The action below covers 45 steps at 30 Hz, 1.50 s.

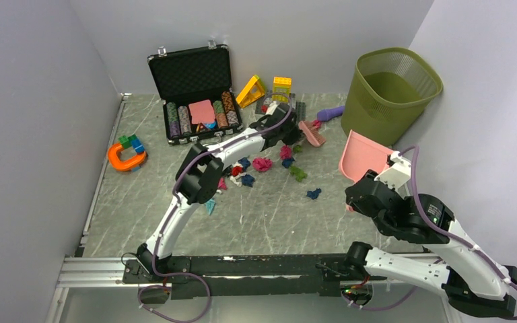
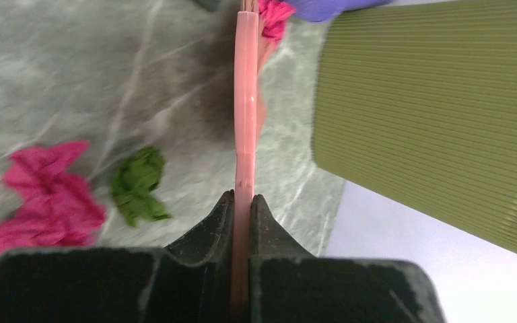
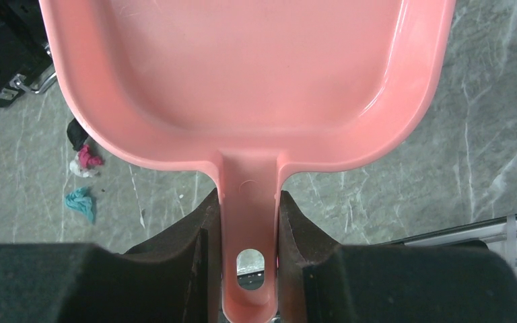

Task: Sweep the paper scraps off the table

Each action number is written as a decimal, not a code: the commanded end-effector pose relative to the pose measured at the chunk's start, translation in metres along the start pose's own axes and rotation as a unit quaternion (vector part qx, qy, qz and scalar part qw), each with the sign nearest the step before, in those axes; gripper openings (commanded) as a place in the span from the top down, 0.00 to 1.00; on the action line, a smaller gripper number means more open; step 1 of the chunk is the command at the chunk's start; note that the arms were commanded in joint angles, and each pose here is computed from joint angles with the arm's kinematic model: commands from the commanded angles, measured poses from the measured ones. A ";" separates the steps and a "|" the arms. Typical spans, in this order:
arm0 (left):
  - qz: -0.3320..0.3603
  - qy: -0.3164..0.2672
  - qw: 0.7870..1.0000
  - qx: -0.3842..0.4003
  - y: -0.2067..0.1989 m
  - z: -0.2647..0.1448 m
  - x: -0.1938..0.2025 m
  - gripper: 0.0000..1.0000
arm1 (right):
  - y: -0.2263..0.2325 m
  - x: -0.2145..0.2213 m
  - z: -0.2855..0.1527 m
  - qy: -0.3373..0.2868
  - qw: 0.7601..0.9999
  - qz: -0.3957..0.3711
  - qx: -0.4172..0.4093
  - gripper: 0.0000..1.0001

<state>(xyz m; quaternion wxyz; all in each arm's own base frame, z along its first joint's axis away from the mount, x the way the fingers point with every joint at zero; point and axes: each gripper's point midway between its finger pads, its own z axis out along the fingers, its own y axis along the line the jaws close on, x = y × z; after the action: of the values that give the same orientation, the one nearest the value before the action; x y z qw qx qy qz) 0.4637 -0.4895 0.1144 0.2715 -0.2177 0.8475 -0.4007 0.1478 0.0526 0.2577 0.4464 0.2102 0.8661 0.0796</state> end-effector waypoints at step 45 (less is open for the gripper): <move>0.024 -0.068 0.978 -0.193 0.067 -0.171 -0.032 1.00 | 0.014 -0.007 0.003 -0.022 0.999 0.020 -0.031 1.00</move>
<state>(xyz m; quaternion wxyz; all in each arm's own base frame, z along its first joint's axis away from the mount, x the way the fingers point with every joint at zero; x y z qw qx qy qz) 0.3824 -0.3822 0.1204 0.2331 -0.3008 0.8919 -0.2442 0.1500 0.0562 0.2569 0.4535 0.2134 0.8598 0.0979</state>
